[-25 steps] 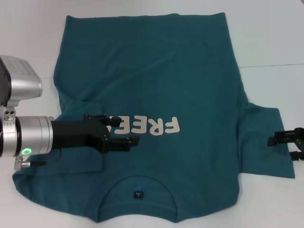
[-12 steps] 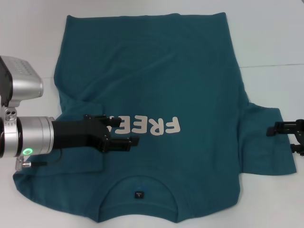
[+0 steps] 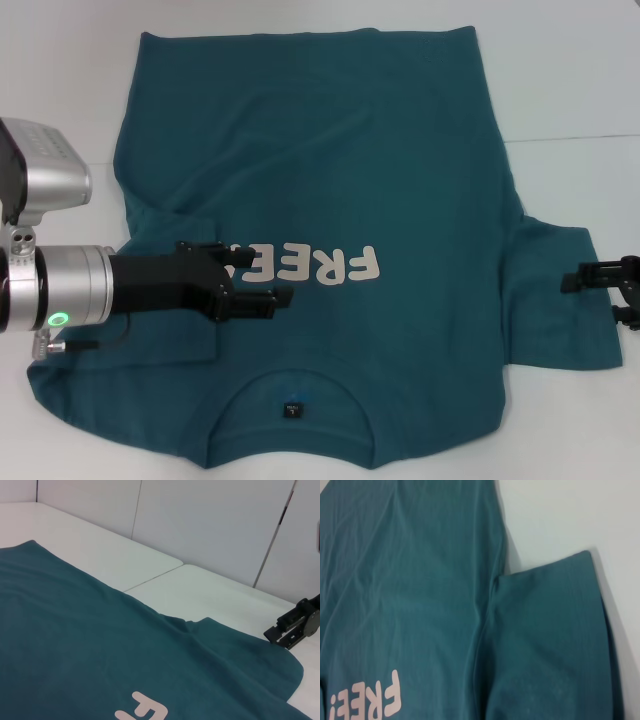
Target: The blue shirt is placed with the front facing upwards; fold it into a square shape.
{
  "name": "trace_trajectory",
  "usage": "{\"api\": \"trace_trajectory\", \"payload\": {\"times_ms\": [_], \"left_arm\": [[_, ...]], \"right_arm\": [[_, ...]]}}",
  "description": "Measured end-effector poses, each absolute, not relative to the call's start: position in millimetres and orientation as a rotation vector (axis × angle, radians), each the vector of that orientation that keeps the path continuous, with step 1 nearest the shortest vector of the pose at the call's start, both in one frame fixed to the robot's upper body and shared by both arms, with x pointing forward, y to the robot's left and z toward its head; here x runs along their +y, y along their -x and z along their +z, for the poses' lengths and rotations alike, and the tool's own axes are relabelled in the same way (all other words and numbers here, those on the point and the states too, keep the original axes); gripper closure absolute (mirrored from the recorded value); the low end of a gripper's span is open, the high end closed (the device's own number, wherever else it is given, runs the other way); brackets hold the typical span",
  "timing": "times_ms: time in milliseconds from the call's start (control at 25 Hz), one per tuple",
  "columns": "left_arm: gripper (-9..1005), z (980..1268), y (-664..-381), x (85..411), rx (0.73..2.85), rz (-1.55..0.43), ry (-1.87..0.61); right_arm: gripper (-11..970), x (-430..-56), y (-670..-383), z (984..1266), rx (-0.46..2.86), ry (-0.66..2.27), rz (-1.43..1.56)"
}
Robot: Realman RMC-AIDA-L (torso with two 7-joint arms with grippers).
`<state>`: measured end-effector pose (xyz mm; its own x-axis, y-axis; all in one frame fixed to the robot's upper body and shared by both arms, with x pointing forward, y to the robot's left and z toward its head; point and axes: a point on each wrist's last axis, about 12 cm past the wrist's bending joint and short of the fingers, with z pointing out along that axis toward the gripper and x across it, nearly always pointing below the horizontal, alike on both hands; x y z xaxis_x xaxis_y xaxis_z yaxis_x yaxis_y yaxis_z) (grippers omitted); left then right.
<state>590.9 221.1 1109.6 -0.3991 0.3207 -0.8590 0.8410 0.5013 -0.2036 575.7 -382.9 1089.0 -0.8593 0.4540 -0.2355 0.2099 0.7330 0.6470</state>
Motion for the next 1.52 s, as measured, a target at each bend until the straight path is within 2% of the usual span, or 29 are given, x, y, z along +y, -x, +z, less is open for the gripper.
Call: {"api": "trace_trajectory", "payload": {"times_ms": [160,600,1040,1280,1520], "left_arm": [[148,1110,-591,221,1.949,-0.828,-0.956],[148,1111,-592,220,1.947,-0.826,-0.958],[148,1111,-594,221,1.951,-0.813,-0.946],[148,1110,-595,222,1.954,-0.801,-0.937],[148,1111,-597,222,1.956,-0.791,-0.931]], "right_arm": [[54,-381,-576,1089,2.556,-0.511,0.895],[515,-374,-578,1090,2.606,-0.406,0.874],[956,-378,-584,1112,2.613,-0.312,0.834],[956,-373,-589,1118,2.621,-0.274,0.84],[956,-357,-602,1137,2.655,-0.143,0.811]]}}
